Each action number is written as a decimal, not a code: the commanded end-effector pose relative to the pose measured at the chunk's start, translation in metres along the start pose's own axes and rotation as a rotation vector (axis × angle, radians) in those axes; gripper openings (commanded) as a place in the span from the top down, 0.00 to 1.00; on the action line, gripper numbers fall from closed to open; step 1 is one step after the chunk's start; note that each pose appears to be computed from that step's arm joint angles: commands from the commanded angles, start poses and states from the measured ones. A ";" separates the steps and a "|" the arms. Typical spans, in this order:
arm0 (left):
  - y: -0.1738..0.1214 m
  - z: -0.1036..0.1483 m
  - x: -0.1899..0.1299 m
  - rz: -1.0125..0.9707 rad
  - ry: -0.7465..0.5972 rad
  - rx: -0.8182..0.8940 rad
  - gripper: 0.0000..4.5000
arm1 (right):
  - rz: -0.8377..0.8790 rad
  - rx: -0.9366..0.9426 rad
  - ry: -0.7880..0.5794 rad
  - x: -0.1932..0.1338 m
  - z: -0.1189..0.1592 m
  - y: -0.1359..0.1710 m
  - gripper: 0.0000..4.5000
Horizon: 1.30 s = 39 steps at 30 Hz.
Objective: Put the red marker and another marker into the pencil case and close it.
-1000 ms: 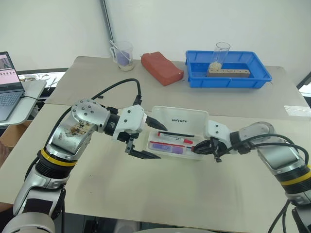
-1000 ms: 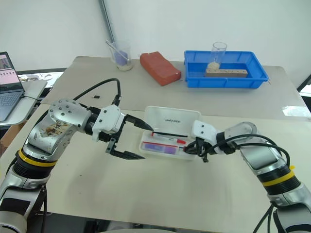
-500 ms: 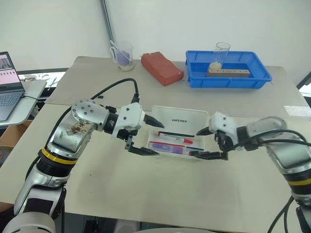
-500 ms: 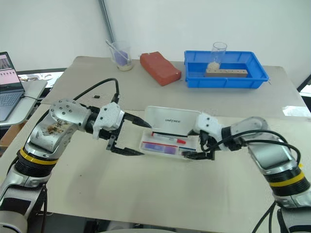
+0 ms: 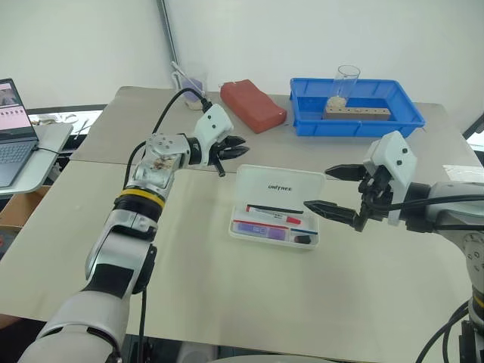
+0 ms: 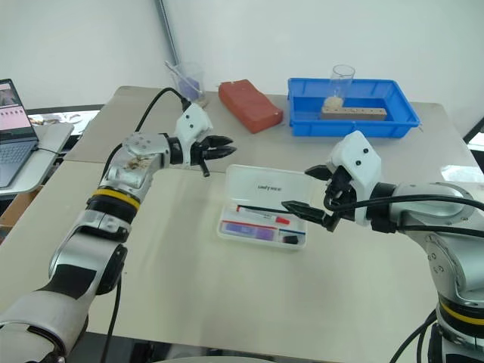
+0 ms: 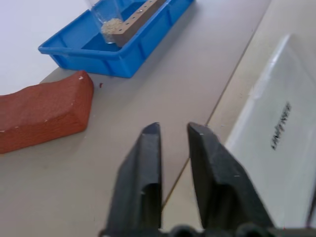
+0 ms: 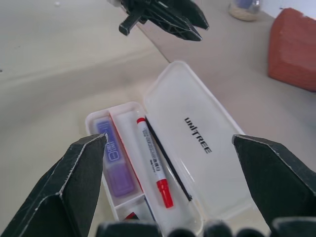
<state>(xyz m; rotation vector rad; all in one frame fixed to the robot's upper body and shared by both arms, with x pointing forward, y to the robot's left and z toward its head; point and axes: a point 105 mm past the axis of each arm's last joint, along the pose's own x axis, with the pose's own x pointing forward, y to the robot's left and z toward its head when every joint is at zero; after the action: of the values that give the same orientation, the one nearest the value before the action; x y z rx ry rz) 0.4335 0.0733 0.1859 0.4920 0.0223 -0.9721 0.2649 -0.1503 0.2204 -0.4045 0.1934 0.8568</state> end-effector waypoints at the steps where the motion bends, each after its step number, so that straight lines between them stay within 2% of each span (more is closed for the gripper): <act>1: 0.003 0.000 0.006 0.005 0.046 0.070 0.99 | -0.044 -0.040 -0.022 -0.008 0.011 0.001 0.00; 4: 0.002 -0.003 0.011 0.001 0.076 0.088 0.99 | -0.051 -0.041 -0.024 -0.009 0.014 0.004 0.00; 9: -0.013 -0.014 0.013 -0.125 0.135 0.048 0.99 | -0.044 -0.038 -0.024 -0.011 0.017 0.009 0.00; 18: -0.035 -0.003 0.002 -0.356 0.074 0.021 0.99 | -0.032 -0.030 -0.026 -0.010 0.018 0.007 0.00; 23: -0.057 0.000 -0.011 -0.505 0.052 0.051 0.99 | 0.014 -0.030 -0.006 -0.012 0.014 0.011 0.00; 27: -0.089 0.001 -0.025 -0.649 0.047 0.077 0.99 | 0.091 -0.025 0.061 -0.017 0.000 0.019 0.00; 31: -0.114 -0.014 -0.030 -0.700 0.075 0.177 0.99 | 0.139 -0.019 0.117 -0.020 -0.013 0.025 0.00; 39: -0.142 -0.041 -0.027 -0.737 0.137 0.280 0.99 | 0.149 -0.009 0.140 -0.011 -0.027 0.029 0.00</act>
<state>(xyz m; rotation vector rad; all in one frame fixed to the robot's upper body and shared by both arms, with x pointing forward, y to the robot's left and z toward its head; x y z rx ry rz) 0.3132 0.0473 0.1011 0.7771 0.2202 -1.6744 0.2328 -0.1539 0.1872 -0.4400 0.3979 0.9868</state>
